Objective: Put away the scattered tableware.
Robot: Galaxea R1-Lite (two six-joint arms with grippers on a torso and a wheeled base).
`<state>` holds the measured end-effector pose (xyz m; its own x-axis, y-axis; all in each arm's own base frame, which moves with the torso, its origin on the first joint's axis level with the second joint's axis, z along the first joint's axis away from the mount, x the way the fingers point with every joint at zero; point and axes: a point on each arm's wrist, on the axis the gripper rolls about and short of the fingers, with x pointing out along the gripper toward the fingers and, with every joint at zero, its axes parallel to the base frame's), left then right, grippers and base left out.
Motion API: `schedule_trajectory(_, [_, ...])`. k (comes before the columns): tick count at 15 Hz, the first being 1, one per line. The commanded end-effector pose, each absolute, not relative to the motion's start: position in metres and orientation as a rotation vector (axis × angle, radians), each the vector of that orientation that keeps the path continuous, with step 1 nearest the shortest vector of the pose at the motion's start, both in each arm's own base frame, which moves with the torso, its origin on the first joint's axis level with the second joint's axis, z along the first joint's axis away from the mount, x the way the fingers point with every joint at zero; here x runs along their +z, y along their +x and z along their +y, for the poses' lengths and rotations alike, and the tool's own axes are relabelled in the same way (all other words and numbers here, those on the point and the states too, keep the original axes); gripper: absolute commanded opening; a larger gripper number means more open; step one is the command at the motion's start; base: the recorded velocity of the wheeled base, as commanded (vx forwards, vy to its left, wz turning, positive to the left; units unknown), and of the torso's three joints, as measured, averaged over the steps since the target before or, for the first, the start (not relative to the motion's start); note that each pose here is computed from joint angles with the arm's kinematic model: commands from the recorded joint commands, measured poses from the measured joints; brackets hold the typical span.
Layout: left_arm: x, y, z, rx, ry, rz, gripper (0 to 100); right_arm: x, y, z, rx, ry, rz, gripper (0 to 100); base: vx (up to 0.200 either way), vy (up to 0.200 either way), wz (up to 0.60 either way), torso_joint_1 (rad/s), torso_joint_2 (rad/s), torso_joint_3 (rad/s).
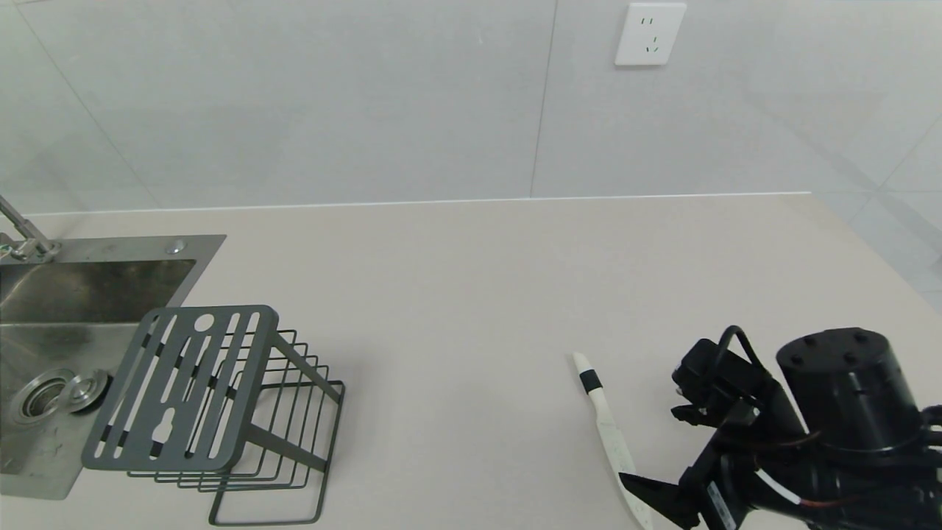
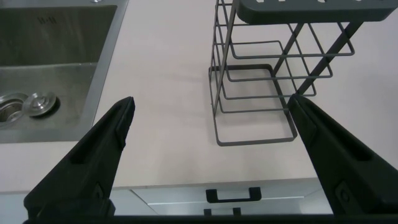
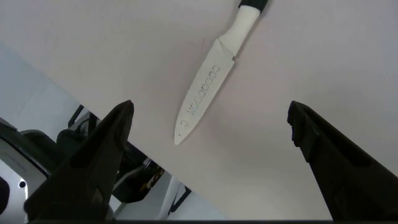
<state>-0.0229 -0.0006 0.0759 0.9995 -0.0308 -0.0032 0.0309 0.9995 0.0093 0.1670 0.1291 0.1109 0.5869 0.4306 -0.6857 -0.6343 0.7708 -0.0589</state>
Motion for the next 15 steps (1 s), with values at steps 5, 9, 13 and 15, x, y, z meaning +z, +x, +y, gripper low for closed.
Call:
schedule_trajectory(5, [0.076, -0.023, -0.001, -0.031, 0.009, 0.004, 100, 0.087, 0.181, 0.161, 0.635, -0.356, 0.786, 100, 0.0, 0.0, 0.0, 0.0, 0.0, 0.0])
schedule_trajectory(9, [0.076, -0.023, -0.001, -0.032, 0.018, 0.003, 100, 0.077, 0.185, 0.163, 0.623, -0.369, 0.825, 100, 0.0, 0.0, 0.0, 0.0, 0.0, 0.0])
schedule_trajectory(13, [0.076, -0.023, -0.001, -0.032, 0.02, 0.003, 100, 0.071, 0.2, 0.169, 0.461, -0.328, 0.837, 100, 0.0, 0.0, 0.0, 0.0, 0.0, 0.0])
schedule_trajectory(15, [0.075, -0.023, -0.001, -0.032, 0.02, 0.004, 100, 0.072, 0.202, 0.171, 0.45, -0.315, 0.832, 100, 0.0, 0.0, 0.0, 0.0, 0.0, 0.0])
